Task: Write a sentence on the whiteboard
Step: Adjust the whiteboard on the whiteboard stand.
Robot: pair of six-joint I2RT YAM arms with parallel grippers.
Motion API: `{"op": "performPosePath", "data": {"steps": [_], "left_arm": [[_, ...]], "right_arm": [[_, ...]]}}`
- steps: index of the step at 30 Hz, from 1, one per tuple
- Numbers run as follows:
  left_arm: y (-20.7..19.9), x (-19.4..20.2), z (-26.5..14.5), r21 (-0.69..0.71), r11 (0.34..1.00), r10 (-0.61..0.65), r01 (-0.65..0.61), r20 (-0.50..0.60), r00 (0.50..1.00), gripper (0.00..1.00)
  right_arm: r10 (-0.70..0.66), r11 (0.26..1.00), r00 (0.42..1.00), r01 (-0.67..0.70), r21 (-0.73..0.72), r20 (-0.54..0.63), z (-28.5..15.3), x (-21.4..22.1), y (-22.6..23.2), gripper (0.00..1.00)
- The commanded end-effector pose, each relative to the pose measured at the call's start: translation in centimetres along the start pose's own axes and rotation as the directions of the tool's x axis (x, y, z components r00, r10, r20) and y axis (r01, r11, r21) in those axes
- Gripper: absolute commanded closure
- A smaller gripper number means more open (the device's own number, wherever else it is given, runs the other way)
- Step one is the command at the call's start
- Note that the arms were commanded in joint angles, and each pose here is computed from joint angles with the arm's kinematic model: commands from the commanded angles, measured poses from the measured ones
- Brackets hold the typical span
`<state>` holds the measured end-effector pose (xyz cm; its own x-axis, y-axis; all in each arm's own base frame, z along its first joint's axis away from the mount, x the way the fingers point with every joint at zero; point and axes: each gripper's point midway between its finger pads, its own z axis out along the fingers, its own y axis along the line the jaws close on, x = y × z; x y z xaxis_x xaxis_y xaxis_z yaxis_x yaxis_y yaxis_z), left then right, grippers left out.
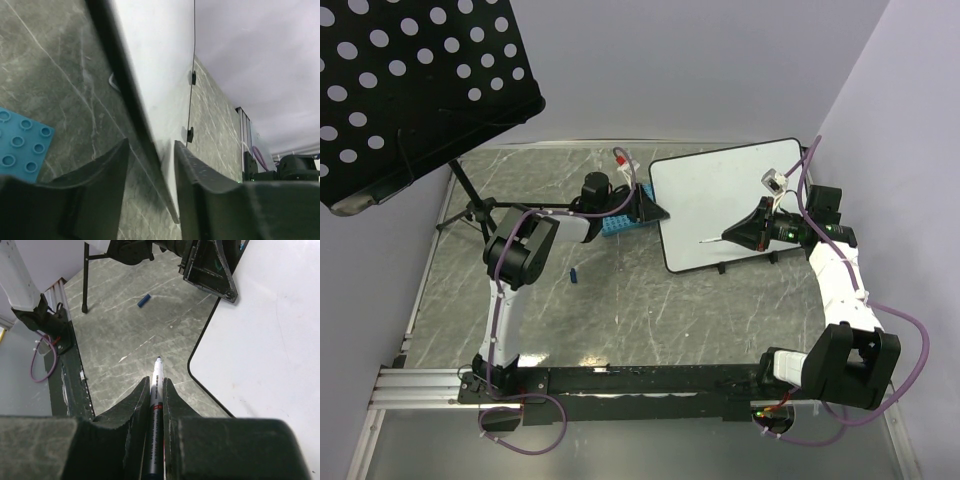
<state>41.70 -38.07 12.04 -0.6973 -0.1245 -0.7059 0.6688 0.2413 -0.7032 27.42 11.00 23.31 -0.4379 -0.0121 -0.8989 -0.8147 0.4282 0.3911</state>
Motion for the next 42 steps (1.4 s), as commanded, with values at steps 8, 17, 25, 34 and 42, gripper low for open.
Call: {"op": "performPosePath", "data": {"steps": [8,17,25,34,42], "left_arm": [[-2.0,-3.3,-0.8,0.0,0.996,0.091,-0.091,0.09,0.992,0.3],[-3.1,-3.4,-1.4,0.062,0.994,0.081,-0.086,0.084,0.993,0.39],[-4.5,-4.2,-0.7,0.136,0.988,0.063,-0.076,0.096,0.993,0.9],[-5.4,-5.0,0.8,0.124,0.988,0.074,-0.087,0.109,0.991,0.99],[-5.1,-3.4,1.5,0.133,0.99,0.042,-0.055,0.097,0.994,0.94]], "right_arm": [[-0.123,0.992,0.992,0.122,0.016,0.025,-0.4,-1.9,0.2,1.0],[-0.126,0.992,0.992,0.125,0.022,0.023,-0.4,-1.9,0.1,1.0],[-0.124,0.992,0.992,0.123,0.024,0.023,-0.5,-1.9,0.1,1.0],[-0.121,0.992,0.992,0.12,0.023,0.022,-0.4,-1.9,0.0,1.0],[-0.118,0.993,0.993,0.118,0.024,0.02,-0.4,-1.8,-0.1,1.0]]}}
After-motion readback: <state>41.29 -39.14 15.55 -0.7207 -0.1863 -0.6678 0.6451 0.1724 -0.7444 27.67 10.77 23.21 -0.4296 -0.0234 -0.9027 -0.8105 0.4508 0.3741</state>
